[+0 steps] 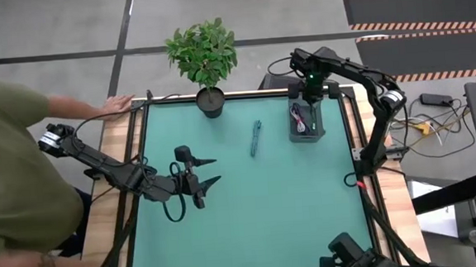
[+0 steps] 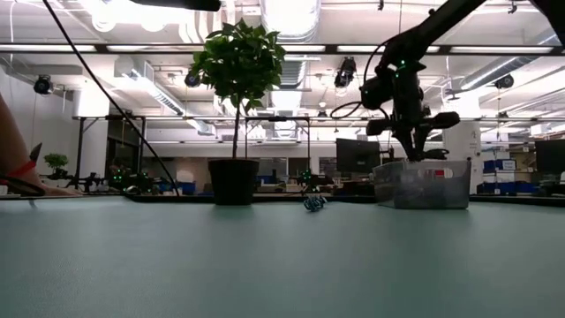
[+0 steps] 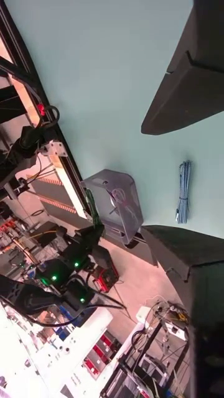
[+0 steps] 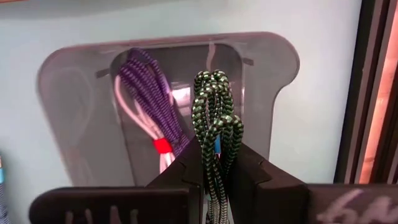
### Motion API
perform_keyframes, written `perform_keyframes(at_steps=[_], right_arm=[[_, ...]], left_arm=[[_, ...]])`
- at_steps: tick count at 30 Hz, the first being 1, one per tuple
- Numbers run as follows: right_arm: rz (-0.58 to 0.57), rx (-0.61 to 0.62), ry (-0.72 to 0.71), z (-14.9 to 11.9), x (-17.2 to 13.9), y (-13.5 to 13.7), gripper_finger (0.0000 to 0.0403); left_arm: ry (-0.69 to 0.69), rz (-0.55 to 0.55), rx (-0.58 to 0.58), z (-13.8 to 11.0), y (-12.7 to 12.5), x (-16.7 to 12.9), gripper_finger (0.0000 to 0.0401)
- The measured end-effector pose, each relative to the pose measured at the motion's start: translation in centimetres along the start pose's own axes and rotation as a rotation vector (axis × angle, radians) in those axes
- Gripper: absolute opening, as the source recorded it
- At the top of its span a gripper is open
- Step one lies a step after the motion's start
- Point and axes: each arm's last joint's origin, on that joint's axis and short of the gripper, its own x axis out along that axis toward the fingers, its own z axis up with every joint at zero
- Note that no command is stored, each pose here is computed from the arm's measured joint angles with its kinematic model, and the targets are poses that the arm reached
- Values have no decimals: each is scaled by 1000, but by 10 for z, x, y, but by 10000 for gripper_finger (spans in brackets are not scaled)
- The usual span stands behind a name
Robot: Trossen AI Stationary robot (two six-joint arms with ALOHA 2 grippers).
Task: Pick and place USB-C Cables
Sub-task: Put the green charger cable into the black bin
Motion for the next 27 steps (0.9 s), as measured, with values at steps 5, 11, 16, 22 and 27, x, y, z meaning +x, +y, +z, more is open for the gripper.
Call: perform_keyframes(at_steps=[5, 11, 16, 22, 27], right_arm=[[-26, -4, 24, 6, 11, 1, 28], [-54, -13, 53, 10, 24, 5, 28], [-72, -14, 72, 12, 33, 7, 28], [-101, -20, 69, 14, 39, 7, 28], [-112, -22, 75, 14, 42, 8, 29]], left_arm=[[0, 0, 1, 0, 0, 0, 235], [1, 0, 1, 0, 0, 0, 235], [1, 0, 1, 0, 0, 0, 235], [1, 0, 0, 0, 0, 0, 235], [1, -1, 0, 0, 0, 0, 235]])
